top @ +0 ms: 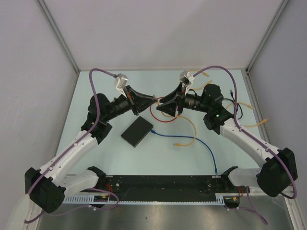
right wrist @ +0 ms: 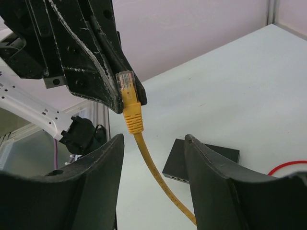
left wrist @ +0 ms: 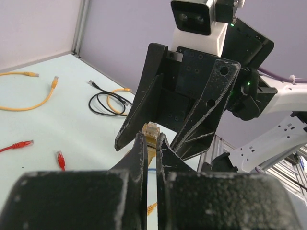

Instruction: Insert the plug into the switch port

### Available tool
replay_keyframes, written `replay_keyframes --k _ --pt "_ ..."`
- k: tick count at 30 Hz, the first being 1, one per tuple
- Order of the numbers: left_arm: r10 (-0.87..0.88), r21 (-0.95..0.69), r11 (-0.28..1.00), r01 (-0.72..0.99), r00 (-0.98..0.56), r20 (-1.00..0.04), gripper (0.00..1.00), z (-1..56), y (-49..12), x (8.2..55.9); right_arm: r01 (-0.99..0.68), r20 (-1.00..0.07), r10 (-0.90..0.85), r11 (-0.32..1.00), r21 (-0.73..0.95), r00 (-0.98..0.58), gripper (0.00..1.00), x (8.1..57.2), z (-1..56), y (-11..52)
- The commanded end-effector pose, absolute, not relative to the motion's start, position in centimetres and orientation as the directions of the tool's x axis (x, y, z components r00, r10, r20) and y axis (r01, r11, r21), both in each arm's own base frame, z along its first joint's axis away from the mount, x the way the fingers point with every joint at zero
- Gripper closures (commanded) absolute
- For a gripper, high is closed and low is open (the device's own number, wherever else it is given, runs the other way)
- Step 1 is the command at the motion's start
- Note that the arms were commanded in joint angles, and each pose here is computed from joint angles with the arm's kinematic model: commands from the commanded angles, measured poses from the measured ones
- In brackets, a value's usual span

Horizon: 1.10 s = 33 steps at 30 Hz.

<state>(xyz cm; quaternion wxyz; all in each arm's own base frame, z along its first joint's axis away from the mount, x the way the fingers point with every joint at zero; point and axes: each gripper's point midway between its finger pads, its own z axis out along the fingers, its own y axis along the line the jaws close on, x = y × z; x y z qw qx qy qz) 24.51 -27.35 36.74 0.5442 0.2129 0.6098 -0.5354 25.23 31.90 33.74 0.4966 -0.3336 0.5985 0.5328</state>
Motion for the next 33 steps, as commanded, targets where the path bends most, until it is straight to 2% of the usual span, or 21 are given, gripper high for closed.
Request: replay_keyframes --k 1,2,7,10,13,16,18,20,21,23,24,27,33 --pt "-0.327 -0.381 0.285 0.88 -0.284 -0.901 0.99 37.8 -28.2 23.8 -0.95 -0.955 0.159 0.152 0.274 -0.25 0.45 24.5 35.4 32.0" --pt "-0.324 -0.38 0.282 0.881 -0.286 -0.902 0.99 37.7 -28.2 23.7 -0.95 -0.954 0.161 0.148 0.275 -0.251 0.5 24.4 35.5 32.0" --pt "-0.319 -0.375 0.274 0.885 -0.285 -0.904 0.99 37.4 -28.4 23.6 -0.952 -0.952 0.166 0.127 0.278 -0.256 0.58 24.2 35.7 32.1" --pt "-0.317 -0.375 0.267 0.888 -0.286 -0.904 0.99 37.2 -28.5 23.5 -0.953 -0.952 0.164 0.121 0.279 -0.258 0.67 24.0 35.7 32.1" --pt "-0.319 -0.364 0.266 0.893 -0.275 -0.907 0.99 37.3 -28.4 23.3 -0.952 -0.951 0.159 0.116 0.283 -0.263 0.81 23.9 35.7 32.0" --pt "-0.311 -0.364 0.269 0.892 -0.277 -0.909 0.99 36.6 -28.4 23.3 -0.953 -0.953 0.156 0.118 0.28 -0.261 1.0 23.8 35.7 31.8" --pt "-0.304 -0.368 0.284 0.885 -0.281 -0.91 0.98 35.8 -28.3 23.5 -0.955 -0.959 0.143 0.137 0.264 -0.245 1.0 23.9 35.5 31.6" --pt "-0.297 -0.373 0.312 0.874 -0.284 -0.912 0.87 35.1 -28.0 23.7 -0.951 -0.961 0.114 0.154 0.267 -0.251 1.0 23.7 34.6 31.7" --pt "-0.293 -0.373 0.322 0.87 -0.283 -0.913 0.73 34.9 -27.9 23.8 -0.947 -0.963 0.107 0.185 0.264 -0.248 1.0 24.0 34.3 31.7" --pt "-0.281 -0.377 0.366 0.851 -0.285 -0.916 0.56 34.3 -27.4 24.2 -0.945 -0.968 0.046 0.208 0.253 -0.249 1.0 23.4 32.6 32.2" --pt "-0.283 -0.375 0.382 0.844 -0.28 -0.917 0.42 34.4 -27.0 24.3 -0.932 -0.968 0.031 0.263 0.25 -0.25 1.0 24.1 31.8 32.2" --pt "-0.284 -0.4 0.459 0.794 -0.295 -0.912 0.25 33.5 -25.5 25.1 -0.906 -0.962 -0.089 0.368 0.207 -0.256 1.0 24.1 28.1 32.8" --pt "-0.29 -0.467 0.687 0.557 -0.38 -0.878 0.07 28.5 -19.9 28.1 -0.835 -0.893 -0.343 0.546 0.064 -0.293 1.0 24.0 20.2 33.2"
